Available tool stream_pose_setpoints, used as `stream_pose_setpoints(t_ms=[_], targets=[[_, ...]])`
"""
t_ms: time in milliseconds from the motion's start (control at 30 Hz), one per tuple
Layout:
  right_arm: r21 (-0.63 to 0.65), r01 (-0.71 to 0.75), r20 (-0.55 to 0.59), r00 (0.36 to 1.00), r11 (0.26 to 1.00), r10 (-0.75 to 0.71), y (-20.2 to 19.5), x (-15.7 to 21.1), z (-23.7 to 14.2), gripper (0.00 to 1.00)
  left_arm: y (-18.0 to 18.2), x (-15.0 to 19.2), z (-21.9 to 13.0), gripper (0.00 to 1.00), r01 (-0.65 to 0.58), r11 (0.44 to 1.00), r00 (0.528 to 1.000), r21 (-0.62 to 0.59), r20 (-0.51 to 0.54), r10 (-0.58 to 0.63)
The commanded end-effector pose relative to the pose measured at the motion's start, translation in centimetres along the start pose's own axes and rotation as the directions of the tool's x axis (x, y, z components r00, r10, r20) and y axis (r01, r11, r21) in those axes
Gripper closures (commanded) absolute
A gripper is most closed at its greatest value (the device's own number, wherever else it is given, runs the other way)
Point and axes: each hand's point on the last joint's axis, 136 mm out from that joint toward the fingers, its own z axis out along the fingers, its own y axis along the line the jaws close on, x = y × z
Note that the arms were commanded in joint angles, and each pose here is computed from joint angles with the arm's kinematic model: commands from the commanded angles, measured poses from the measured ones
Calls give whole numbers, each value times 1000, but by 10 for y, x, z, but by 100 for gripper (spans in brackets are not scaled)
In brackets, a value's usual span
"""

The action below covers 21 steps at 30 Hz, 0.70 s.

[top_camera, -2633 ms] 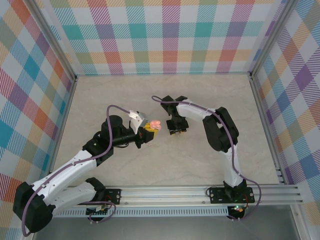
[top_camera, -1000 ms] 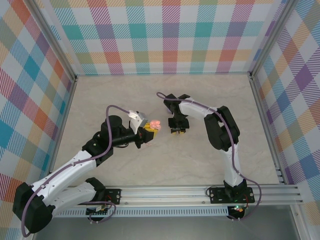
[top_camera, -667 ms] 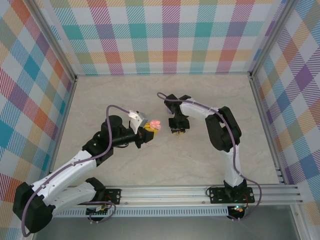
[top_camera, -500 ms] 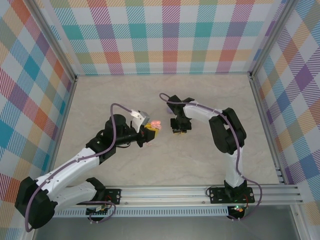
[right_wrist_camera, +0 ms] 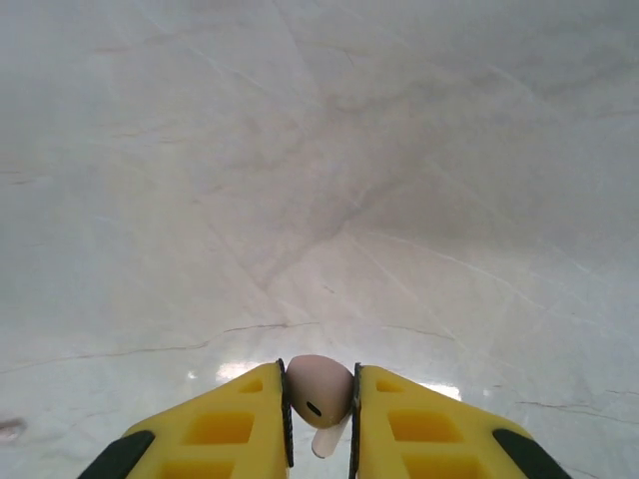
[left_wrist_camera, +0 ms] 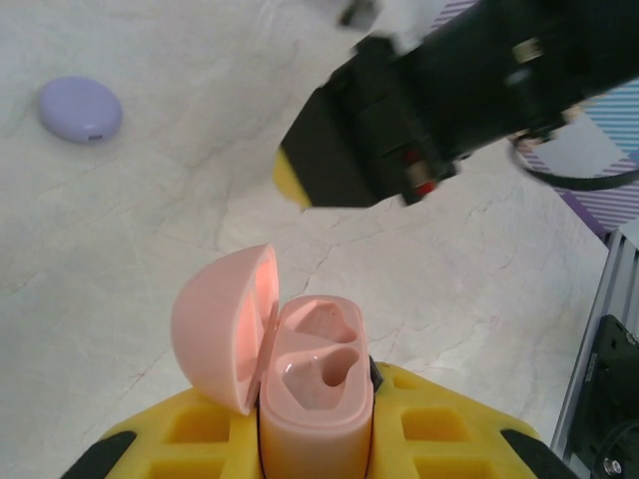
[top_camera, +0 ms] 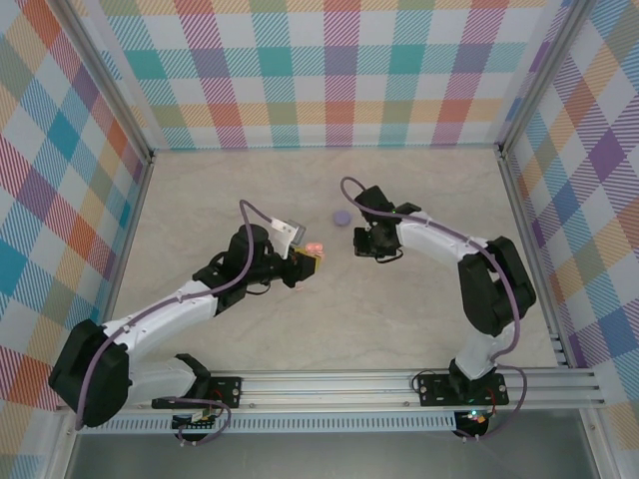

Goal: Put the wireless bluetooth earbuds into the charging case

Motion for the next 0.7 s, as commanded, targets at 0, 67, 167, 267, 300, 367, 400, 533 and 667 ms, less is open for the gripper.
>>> stream_pose_setpoints(t_ms=[0,67,167,267,300,367,400,533,667], targets=[[-111,53,99,994,992,-42,19,-13,-24,81,-3,-17,4,86,15,1000,998,23,55,-17],[-165,83,148,987,983,-59,28,-17,-40,81,-4,-16,8,86,19,999,998,45,52,-21],[-232,124,214,974,965,-73,39,-20,-63,81,-12,-16,11,86,12,995,998,97,53,-17],[-295,164,276,958,941,-81,50,-23,-86,80,-19,-19,12,86,1,990,998,144,69,-11],[-317,179,296,952,931,-83,53,-23,-94,80,-22,-20,12,86,-1,988,997,156,77,-11],[-354,211,331,939,911,-89,61,-22,-109,80,-26,-22,11,86,-6,984,996,180,89,-10],[-372,226,350,933,900,-90,64,-23,-117,80,-28,-24,10,86,-8,981,995,194,96,-11],[-434,285,407,908,854,-96,76,-20,-144,80,-40,-31,7,86,-29,968,992,250,123,-2],[-474,343,462,881,811,-102,86,-17,-172,79,-52,-38,2,86,-66,953,988,295,151,22]])
